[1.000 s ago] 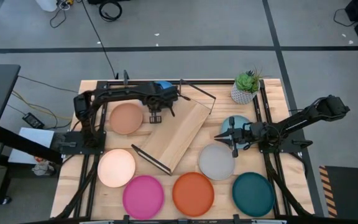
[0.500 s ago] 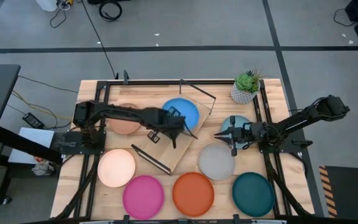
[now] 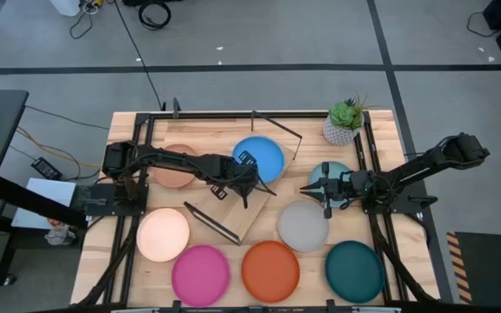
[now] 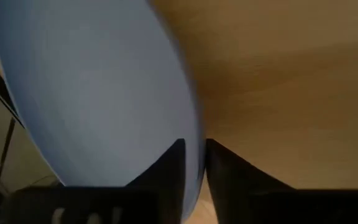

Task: Place and stack plates onto a shelf
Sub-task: Put the blue plate on the shelf, then put the brown plate on the shelf

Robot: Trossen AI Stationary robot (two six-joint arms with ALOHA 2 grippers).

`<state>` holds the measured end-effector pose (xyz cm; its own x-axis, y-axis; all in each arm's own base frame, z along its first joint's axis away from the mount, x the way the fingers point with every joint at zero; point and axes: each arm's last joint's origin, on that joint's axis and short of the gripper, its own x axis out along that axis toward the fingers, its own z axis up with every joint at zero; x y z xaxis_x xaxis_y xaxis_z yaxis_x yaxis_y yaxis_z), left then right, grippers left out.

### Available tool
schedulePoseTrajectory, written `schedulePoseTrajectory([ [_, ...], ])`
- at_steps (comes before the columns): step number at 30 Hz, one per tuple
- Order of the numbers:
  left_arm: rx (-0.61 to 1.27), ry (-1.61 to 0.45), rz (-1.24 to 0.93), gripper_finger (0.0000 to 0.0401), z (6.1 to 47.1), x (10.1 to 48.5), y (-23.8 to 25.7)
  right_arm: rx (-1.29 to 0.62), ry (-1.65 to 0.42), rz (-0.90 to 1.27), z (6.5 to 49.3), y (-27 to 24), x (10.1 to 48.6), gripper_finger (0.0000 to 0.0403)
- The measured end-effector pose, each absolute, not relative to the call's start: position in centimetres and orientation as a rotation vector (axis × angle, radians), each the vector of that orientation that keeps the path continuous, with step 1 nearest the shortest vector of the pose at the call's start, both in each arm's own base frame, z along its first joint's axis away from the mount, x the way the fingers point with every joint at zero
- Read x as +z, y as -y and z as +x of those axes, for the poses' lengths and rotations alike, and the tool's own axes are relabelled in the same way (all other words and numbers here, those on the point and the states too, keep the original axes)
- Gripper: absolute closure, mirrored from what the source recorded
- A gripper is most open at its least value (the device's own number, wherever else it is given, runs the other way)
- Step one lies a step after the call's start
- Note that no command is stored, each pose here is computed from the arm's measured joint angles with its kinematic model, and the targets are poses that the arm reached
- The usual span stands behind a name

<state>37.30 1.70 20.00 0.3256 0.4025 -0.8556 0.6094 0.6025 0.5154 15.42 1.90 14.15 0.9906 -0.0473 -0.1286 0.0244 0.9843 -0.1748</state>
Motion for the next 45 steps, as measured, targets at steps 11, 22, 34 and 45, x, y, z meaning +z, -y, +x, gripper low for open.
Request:
schedulePoseTrajectory([
  [11,0.025,-1.199,0.644,0.0227,35.5,23.8,-2.3,-0.034,-0.12,-0.2,15.4,-1.9,14.3,0.035],
  [22,0.713,-1.465,-0.228,0.0244,30.2,23.4,-7.8,-0.036,-0.088,-0.202,15.5,-1.9,14.6,0.035],
  [34,1.012,-1.543,-0.562,0.0235,27.8,18.3,-9.5,-0.035,-0.093,-0.207,15.5,-1.9,14.5,0.035],
  [45,0.962,-1.473,-0.643,0.0204,27.5,15.7,-9.4,-0.036,-0.087,-0.202,15.5,-1.9,14.6,0.035],
])
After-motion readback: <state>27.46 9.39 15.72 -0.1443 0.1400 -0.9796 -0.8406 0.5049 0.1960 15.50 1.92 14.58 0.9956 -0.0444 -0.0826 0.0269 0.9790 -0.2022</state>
